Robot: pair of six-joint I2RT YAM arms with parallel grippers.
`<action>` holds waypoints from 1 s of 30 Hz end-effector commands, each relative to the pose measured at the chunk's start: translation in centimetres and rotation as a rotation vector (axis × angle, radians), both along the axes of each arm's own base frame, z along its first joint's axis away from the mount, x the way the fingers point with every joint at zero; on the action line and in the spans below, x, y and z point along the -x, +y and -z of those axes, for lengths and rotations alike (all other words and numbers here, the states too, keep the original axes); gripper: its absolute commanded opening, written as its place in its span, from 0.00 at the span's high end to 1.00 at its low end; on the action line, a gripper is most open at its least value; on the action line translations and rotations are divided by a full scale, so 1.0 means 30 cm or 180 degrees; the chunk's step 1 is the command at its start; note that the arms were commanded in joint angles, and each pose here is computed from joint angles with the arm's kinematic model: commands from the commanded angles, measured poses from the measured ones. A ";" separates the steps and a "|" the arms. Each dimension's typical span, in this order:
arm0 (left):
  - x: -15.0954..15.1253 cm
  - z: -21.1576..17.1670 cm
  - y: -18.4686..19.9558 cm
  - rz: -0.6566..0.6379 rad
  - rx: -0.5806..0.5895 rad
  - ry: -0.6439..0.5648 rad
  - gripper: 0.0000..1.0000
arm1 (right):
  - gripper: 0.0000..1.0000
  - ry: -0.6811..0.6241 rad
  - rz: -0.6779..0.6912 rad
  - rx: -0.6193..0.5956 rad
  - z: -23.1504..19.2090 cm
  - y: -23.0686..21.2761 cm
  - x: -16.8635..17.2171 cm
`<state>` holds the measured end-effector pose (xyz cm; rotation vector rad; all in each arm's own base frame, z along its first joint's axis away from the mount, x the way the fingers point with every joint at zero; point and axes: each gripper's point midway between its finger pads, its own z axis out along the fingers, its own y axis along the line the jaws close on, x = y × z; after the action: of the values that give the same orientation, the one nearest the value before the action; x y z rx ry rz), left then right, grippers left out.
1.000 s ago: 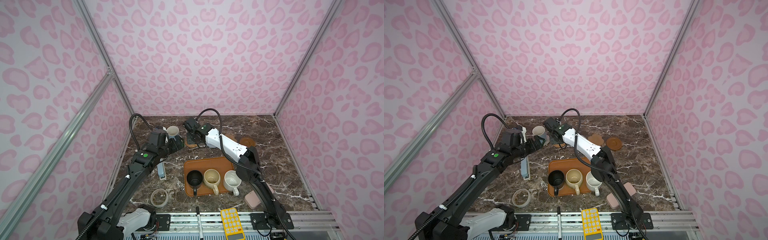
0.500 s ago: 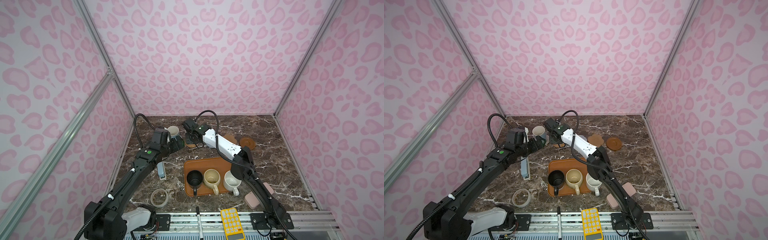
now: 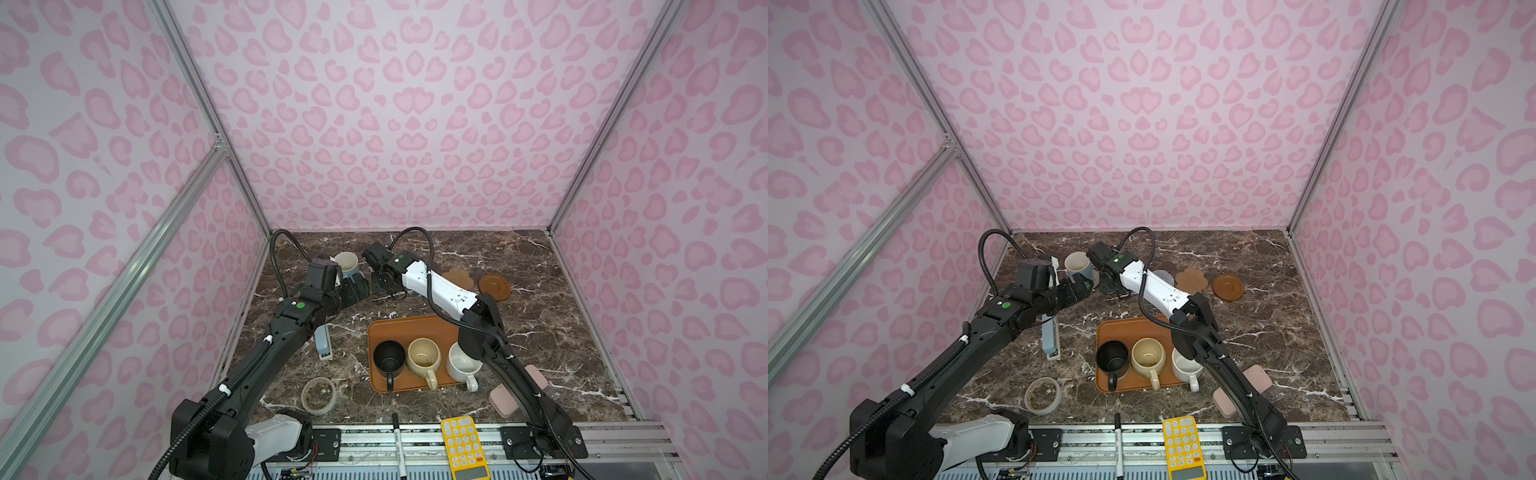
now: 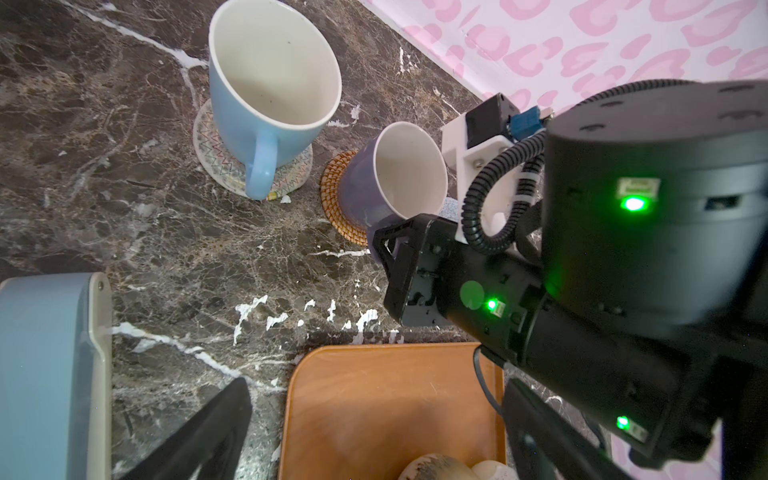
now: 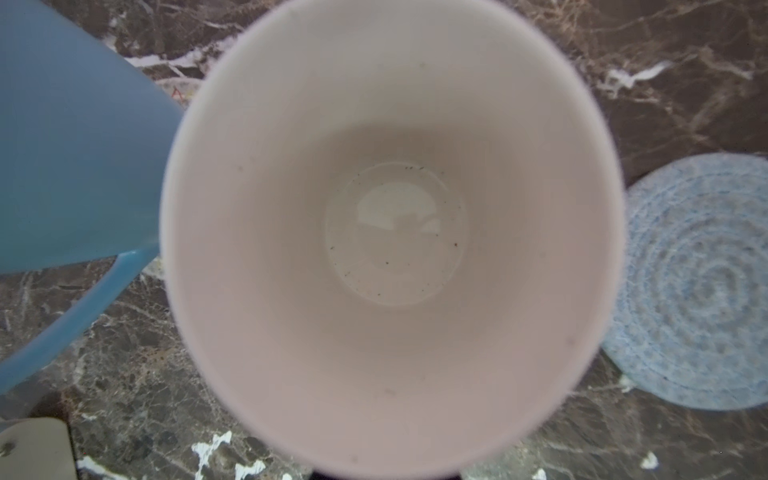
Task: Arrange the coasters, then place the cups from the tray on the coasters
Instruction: 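Lower the lavender mug onto the rattan coaster and open the right gripper, then withdraw the right gripper while the left gripper moves over the black mug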
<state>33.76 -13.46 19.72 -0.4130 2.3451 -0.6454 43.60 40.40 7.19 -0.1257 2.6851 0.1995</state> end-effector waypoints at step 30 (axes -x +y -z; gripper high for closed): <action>0.230 -0.177 -0.063 0.0659 0.0380 -0.0059 0.04 | 0.01 -0.0390 -0.0108 -0.0373 -0.347 -0.089 0.122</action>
<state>28.70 -14.26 25.47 -0.2616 2.2990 -0.8035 39.66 38.23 15.54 -0.1492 2.6148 0.3357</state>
